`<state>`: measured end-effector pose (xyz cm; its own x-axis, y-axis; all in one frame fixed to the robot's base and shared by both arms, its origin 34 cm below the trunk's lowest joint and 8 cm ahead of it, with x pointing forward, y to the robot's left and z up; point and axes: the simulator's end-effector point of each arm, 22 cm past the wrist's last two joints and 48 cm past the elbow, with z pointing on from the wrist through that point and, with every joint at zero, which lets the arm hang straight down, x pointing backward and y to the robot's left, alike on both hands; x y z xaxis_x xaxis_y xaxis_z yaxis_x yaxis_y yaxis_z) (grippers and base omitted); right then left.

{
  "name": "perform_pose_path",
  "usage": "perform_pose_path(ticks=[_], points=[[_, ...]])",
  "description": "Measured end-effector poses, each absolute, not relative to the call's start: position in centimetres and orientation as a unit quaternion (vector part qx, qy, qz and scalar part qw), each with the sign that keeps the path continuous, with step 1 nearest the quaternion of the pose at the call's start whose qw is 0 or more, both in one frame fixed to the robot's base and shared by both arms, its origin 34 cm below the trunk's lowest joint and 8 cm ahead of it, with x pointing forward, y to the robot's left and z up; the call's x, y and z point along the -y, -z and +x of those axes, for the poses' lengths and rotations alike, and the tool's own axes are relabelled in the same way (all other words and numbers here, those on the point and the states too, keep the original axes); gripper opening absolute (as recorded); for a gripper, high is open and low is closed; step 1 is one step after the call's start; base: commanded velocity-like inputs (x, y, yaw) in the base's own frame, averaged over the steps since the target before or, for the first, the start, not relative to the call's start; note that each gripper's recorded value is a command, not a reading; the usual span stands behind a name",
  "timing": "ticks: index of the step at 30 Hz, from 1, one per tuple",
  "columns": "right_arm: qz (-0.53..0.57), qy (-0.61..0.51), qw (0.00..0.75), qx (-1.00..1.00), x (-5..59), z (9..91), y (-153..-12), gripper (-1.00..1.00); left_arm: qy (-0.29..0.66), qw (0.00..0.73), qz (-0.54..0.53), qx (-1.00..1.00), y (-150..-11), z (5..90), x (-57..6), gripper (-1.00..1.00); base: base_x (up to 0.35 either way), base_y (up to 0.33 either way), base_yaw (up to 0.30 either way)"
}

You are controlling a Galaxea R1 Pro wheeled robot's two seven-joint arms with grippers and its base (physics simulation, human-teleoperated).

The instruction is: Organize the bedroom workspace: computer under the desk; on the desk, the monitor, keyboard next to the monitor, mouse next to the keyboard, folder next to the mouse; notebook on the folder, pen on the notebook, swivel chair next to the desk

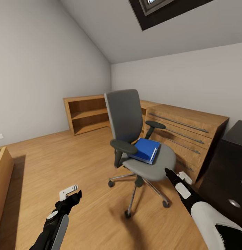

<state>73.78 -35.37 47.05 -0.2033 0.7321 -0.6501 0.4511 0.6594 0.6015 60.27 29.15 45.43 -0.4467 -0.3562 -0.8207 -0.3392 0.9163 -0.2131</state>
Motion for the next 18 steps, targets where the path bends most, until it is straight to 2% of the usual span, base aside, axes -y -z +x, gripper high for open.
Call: perform_pose_path(ticks=[4, 11, 18], points=[[0.389, -0.14, 0.496, -0.764, 35.36, 73.64, -46.84, 1.0, 0.009, 0.485, -0.204, -0.85, -45.46, 60.27, -29.13, 1.0, -0.131, 0.0, 0.0], [0.389, -0.142, 0.495, -0.764, 35.15, 73.67, -46.86, 1.0, 0.009, 0.485, -0.204, -0.85, -45.47, 60.27, -29.13, 1.0, -0.015, 0.0, 0.01], [0.387, -0.144, 0.498, -0.762, 34.86, 73.88, -47.17, 1.0, 0.01, 0.485, -0.205, -0.85, -45.53, 60.28, -29.07, 1.0, 0.0, 0.0, 0.227]])
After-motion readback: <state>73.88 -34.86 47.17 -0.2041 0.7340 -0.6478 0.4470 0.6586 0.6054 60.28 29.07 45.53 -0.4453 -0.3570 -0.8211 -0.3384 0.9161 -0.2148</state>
